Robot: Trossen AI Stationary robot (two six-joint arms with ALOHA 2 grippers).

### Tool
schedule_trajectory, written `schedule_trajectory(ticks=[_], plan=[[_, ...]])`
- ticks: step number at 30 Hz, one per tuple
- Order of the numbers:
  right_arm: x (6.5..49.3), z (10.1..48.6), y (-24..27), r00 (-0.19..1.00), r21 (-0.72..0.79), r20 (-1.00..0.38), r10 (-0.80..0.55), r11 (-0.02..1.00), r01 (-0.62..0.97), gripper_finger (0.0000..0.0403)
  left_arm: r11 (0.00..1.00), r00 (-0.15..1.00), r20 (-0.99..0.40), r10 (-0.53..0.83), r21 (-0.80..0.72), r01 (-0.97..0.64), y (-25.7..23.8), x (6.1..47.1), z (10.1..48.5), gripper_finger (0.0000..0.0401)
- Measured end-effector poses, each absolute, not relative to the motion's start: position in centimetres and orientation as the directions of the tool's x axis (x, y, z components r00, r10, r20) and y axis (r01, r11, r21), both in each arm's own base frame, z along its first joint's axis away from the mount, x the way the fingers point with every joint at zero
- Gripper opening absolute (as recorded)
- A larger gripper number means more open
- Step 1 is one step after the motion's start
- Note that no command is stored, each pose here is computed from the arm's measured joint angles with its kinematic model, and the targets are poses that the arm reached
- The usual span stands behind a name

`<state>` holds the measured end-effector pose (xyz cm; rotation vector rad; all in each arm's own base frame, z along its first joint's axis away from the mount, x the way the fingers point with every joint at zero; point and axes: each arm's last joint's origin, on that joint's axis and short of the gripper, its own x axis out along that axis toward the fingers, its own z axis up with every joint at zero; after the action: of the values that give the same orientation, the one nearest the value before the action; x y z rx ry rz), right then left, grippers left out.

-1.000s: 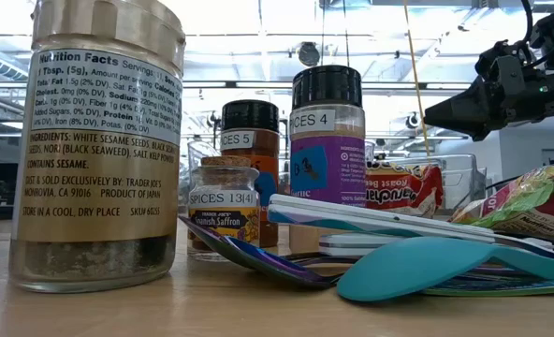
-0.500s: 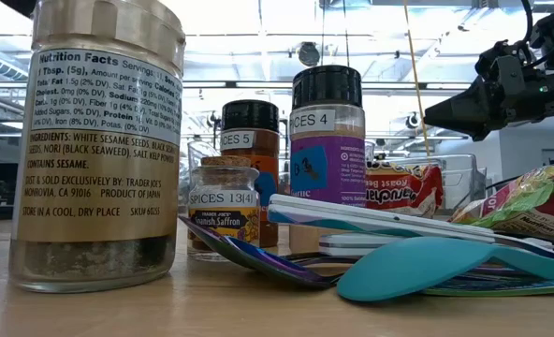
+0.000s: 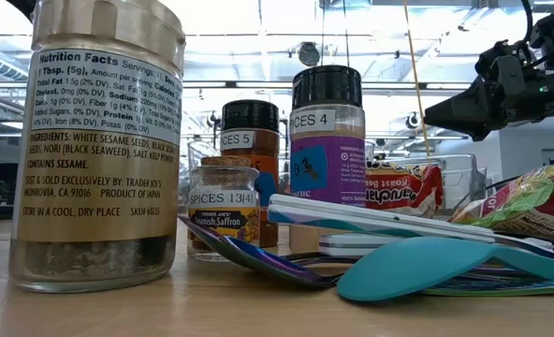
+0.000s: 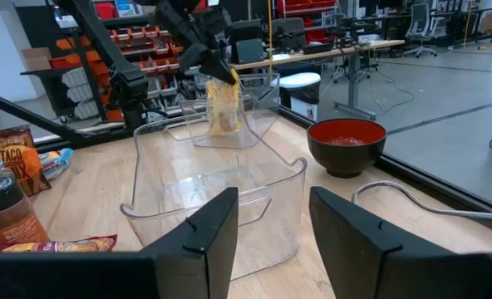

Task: Pick & Place Food Item
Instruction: Put the yellow noodle pack into the left transparent bin, then put the blue noodle pack into the left transparent bin

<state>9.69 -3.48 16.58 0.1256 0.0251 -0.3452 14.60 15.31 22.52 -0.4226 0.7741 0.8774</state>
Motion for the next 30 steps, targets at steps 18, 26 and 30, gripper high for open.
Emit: schedule_trajectory(ticks=[18, 26, 30], plan=[[9.7, 16.6, -3.5, 0.941, 0.119, -0.046, -0.336, 0.933, 0.339, 0.0141, 0.465, 0.182, -0.725, 0.664, 0.210, -0.860, 16.1, 14.3, 22.1, 0.0198], [9.7, 16.6, -3.5, 0.941, 0.118, -0.046, -0.336, 0.933, 0.339, 0.0141, 0.581, 0.323, -0.753, 0.573, 0.096, -0.808, 14.8, 14.3, 26.0, 0.0275], [9.7, 16.6, -3.5, 0.941, 0.119, -0.046, -0.336, 0.933, 0.339, 0.0141, 0.621, 0.448, -0.731, 0.514, -0.043, -0.783, 13.3, 14.2, 28.8, 0.0286]])
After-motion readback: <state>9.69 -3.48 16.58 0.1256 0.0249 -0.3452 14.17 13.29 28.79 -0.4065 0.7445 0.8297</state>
